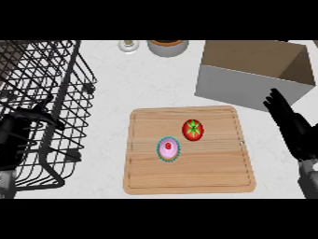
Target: Pick the tomato from the cutting board and place it in the cardboard box
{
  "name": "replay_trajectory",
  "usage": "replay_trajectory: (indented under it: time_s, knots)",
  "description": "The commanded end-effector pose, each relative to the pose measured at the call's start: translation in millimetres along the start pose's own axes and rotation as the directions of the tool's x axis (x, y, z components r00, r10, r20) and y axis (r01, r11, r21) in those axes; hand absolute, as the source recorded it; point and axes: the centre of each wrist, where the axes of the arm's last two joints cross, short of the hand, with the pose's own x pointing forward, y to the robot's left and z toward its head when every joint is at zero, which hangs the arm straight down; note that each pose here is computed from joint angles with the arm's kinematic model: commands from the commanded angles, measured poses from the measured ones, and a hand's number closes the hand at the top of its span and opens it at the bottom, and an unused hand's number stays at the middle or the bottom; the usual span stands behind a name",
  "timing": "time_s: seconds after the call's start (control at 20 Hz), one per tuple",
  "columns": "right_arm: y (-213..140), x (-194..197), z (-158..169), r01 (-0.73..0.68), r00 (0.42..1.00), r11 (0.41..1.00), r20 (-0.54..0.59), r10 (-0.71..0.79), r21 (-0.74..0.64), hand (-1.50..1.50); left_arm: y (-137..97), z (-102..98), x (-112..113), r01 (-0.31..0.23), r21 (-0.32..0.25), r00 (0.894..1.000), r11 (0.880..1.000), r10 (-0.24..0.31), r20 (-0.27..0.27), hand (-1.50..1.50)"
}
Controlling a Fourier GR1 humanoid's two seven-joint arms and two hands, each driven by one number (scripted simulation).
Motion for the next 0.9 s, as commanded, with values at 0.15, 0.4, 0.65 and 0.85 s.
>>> replay_trajectory:
  time_s: [0.15, 0.4, 0.65, 0.85]
  knots:
    - [64.7, 4.0, -4.1, -0.036, 0.999, 0.994, 0.043, 0.031, 0.108, -1.50, -64.7, 25.9, 18.8, -0.002, -0.037, 0.999, 0.999, 0.004, 0.049, 0.00]
    - [36.4, 26.1, -10.9, -0.423, 0.892, 0.904, 0.204, 0.403, 0.064, -1.50, -80.6, 51.0, 24.6, 0.035, 0.219, 0.997, 0.975, -0.021, -0.069, 0.00]
    - [42.5, 43.1, -13.9, -0.651, 0.718, 0.757, 0.366, 0.593, 0.050, -1.50, -78.8, 63.3, 42.3, 0.047, 0.337, 0.991, 0.940, -0.001, -0.134, 0.00]
    - [53.8, 60.8, -16.3, -0.742, 0.596, 0.670, 0.470, 0.651, 0.012, -1.50, -76.8, 71.0, 54.4, 0.025, 0.446, 0.980, 0.895, 0.067, -0.189, 0.00]
